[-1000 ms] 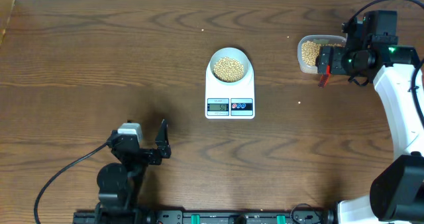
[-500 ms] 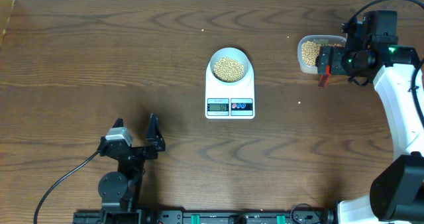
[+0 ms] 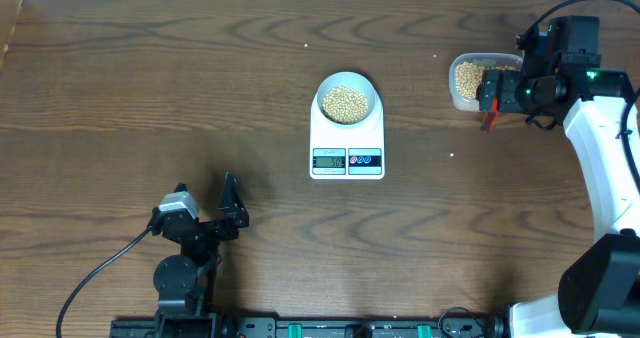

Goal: Scoop item into bowl and weigh 50g on scale

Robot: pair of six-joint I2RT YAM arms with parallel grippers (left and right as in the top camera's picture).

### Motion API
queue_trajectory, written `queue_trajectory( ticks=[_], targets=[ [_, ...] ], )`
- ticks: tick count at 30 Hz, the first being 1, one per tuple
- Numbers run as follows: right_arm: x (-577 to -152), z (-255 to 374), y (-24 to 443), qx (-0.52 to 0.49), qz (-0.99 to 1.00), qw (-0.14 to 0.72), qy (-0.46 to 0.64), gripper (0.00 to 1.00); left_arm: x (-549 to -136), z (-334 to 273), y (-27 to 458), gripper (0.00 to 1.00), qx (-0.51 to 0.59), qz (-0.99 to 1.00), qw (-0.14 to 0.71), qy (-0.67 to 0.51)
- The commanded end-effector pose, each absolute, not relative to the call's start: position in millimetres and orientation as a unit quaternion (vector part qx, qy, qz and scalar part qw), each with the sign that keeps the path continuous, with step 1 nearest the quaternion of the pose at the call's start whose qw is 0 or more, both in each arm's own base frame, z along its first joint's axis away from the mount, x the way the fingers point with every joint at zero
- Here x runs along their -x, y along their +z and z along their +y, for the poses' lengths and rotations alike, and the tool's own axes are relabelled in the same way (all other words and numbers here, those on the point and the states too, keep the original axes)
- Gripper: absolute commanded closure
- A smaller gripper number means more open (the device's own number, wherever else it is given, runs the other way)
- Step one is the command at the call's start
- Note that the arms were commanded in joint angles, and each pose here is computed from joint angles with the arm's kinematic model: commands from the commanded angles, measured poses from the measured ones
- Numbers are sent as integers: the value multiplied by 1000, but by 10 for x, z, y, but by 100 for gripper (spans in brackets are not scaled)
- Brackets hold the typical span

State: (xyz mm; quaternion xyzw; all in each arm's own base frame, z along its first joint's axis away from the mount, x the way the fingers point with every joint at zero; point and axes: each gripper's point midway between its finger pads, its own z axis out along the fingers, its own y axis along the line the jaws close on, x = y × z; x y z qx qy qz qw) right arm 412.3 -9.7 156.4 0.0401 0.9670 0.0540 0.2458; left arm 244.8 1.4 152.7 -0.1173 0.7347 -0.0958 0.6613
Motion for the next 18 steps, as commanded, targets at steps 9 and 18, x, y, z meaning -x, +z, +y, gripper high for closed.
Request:
queue_trajectory(
  ticks=[9, 18],
  targets=[
    [-4140, -78, 1670, -32, 964, 259, 55, 1, -2437, 48, 1363, 6, 43, 759, 650, -16],
    [-4139, -78, 1670, -32, 964, 259, 55, 1, -2437, 49, 1360, 6, 26, 760, 649, -1]
  ],
)
